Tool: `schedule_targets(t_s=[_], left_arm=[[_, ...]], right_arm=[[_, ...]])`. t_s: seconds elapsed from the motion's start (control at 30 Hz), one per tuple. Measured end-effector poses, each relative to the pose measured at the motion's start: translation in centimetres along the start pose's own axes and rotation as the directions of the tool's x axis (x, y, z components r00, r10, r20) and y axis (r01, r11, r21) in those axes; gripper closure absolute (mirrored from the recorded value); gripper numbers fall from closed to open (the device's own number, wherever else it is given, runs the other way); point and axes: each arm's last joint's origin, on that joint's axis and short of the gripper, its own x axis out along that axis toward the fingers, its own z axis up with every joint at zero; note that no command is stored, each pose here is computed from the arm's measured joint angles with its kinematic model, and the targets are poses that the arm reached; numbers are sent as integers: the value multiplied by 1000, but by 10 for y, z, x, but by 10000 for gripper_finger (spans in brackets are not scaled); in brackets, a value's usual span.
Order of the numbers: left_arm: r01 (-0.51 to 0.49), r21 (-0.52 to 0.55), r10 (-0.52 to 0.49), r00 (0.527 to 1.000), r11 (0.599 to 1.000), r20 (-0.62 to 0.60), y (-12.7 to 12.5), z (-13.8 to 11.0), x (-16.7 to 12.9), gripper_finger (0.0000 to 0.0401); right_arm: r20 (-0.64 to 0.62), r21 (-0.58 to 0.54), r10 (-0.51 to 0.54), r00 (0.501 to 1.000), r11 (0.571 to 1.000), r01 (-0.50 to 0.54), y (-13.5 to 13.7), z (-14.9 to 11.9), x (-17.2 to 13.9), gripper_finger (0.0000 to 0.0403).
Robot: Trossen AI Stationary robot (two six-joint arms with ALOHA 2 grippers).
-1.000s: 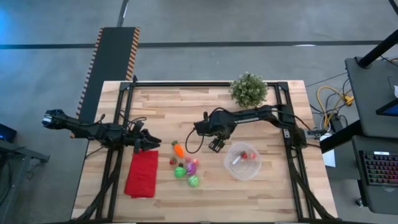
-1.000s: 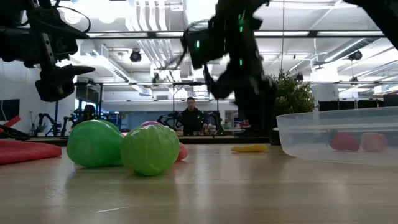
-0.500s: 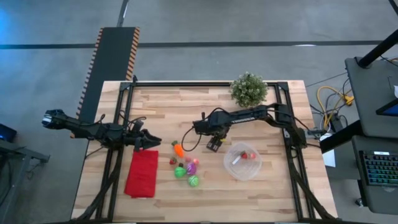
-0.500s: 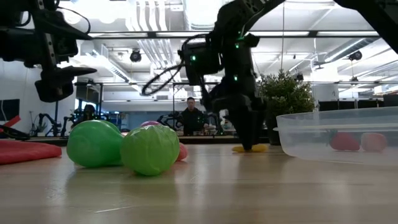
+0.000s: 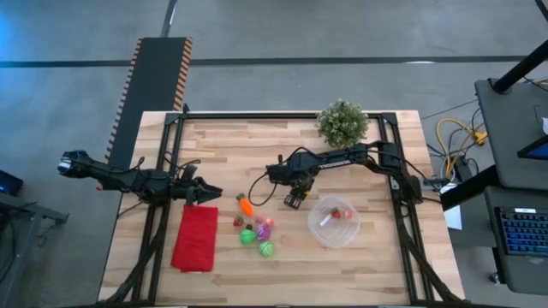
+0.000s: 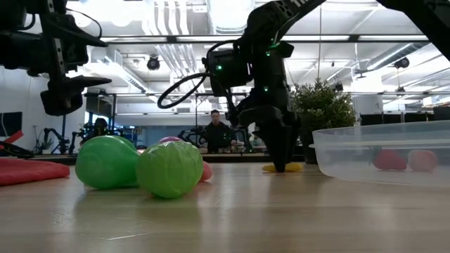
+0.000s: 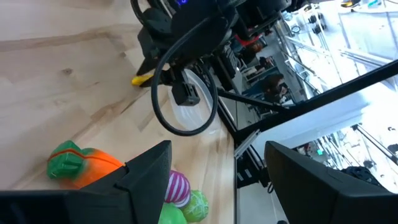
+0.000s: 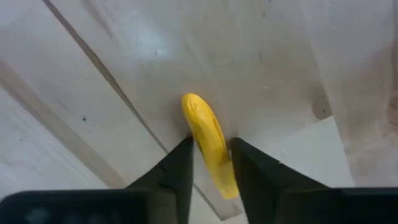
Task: Pick and placing Produce into tupperware
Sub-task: Put the yellow corn into the transparent bin
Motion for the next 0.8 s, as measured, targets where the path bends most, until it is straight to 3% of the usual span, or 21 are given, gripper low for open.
schedule_targets(t_s=[0.23,0.43,0.67,0.8], left_arm=[[-5,2,5,1000,1000,0,0,0,0,157],[-5,6,5,1000,1000,0,0,0,0,157],[-5,29,5,1000,1000,0,0,0,0,157],[-5,37,5,1000,999,0,0,0,0,157]], right_arm=[[1,21,25,1000,999,-25,0,-1,-4,383],[76,77,57,995,995,-63,-1,-12,-43,385],[122,216,77,990,971,-102,5,-65,-108,383],[61,316,82,995,944,-97,17,-106,-117,383]])
